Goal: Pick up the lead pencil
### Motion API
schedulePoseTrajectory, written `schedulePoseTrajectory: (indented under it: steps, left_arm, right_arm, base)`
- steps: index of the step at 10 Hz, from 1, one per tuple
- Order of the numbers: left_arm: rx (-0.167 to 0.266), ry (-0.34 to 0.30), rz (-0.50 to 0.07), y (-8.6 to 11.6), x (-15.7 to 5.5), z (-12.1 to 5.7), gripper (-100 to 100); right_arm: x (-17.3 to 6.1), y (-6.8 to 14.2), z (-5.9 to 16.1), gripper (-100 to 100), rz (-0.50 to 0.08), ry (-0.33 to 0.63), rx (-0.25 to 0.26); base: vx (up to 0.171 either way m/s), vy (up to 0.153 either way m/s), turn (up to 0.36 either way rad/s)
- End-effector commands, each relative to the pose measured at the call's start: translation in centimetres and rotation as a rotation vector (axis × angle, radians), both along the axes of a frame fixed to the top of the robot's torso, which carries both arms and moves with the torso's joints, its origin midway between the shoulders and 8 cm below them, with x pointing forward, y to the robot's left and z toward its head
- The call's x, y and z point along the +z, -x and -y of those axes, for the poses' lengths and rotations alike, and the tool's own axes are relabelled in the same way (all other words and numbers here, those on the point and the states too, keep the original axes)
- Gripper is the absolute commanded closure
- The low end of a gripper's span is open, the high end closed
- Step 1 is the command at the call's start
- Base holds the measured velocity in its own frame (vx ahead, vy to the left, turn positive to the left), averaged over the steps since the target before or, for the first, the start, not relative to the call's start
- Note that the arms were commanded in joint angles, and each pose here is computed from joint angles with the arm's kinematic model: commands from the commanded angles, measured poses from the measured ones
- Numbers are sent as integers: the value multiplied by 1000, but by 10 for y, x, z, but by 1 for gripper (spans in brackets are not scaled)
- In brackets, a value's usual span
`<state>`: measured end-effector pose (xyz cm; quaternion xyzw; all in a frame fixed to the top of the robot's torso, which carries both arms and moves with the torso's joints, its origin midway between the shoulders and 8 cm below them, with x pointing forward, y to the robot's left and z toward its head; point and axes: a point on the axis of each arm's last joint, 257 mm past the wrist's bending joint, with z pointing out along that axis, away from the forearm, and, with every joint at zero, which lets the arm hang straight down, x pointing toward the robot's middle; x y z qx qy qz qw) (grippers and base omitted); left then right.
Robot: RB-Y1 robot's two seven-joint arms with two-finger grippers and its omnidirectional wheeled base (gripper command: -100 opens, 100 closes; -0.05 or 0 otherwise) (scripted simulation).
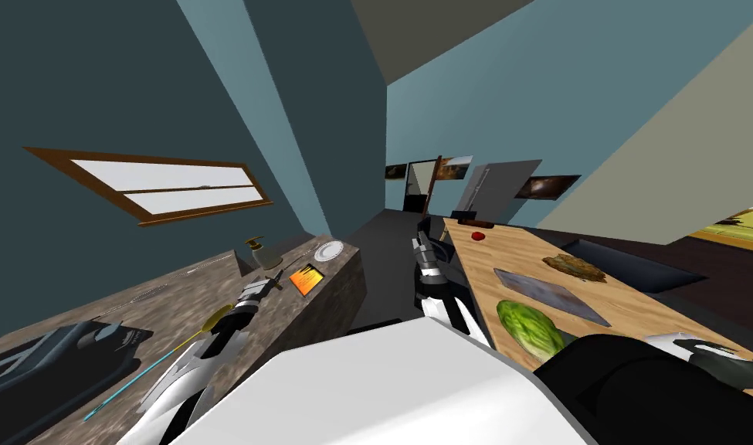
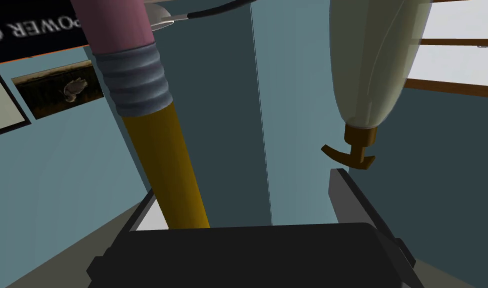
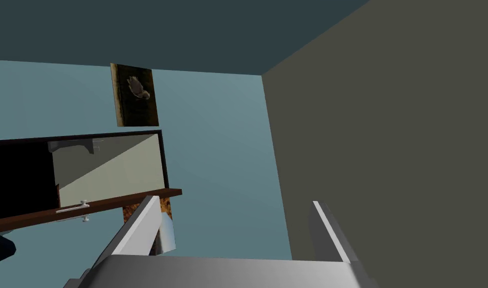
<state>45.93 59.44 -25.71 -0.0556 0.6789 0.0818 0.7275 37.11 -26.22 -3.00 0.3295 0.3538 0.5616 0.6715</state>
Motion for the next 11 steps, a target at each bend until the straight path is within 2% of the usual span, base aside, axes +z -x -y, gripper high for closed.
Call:
schedulePoseTrajectory:
  steps: [1, 2, 3, 4, 5, 6, 7, 8, 9, 10, 11]
  left_arm:
    - [38, -11, -3, -3, 0, -7, -100]
    - [101, 8, 5, -7, 1, -19, -100]
    - [106, -6, -3, -7, 0, -20, -100]
    - [162, 11, 4, -11, 0, -30, -100]
    - [171, 5, -9, -11, -2, -32, -100]
    - [228, 36, -11, -14, -5, -41, -100]
    - [231, 20, -20, -14, -6, -42, -100]
    - [285, 57, -28, -18, -11, -49, -100]
    - [286, 40, -35, -18, -11, -49, -100]
    - [333, 76, -46, -22, -17, -54, -100]
    - [336, 65, -55, -21, -18, -54, -100]
  right_arm:
    - [0, 0, 0, 0, 0, 0, 0]
    - [0, 0, 0, 0, 0, 0, 0]
    - [0, 0, 0, 0, 0, 0, 0]
    - [0, 0, 0, 0, 0, 0, 0]
    - [0, 0, 0, 0, 0, 0, 0]
    - [0, 0, 0, 0, 0, 0, 0]
    - [0, 0, 0, 0, 0, 0, 0]
    - [0, 0, 0, 0, 0, 0, 0]
    - [0, 0, 0, 0, 0, 0, 0]
    - [0, 0, 0, 0, 0, 0, 0]
    - [0, 0, 0, 0, 0, 0, 0]
  base:
    - [-205, 95, -327]
    - [-215, 108, -418]
    - [-189, 74, -296]
    - [-219, 55, -385]
    - [-193, 49, -302]
    - [-230, 80, -335]
    - [-195, 50, -299]
    - [-249, 30, -395]
    - [-213, 47, -274]
    - [-240, 33, -447]
    - [-217, 20, -320]
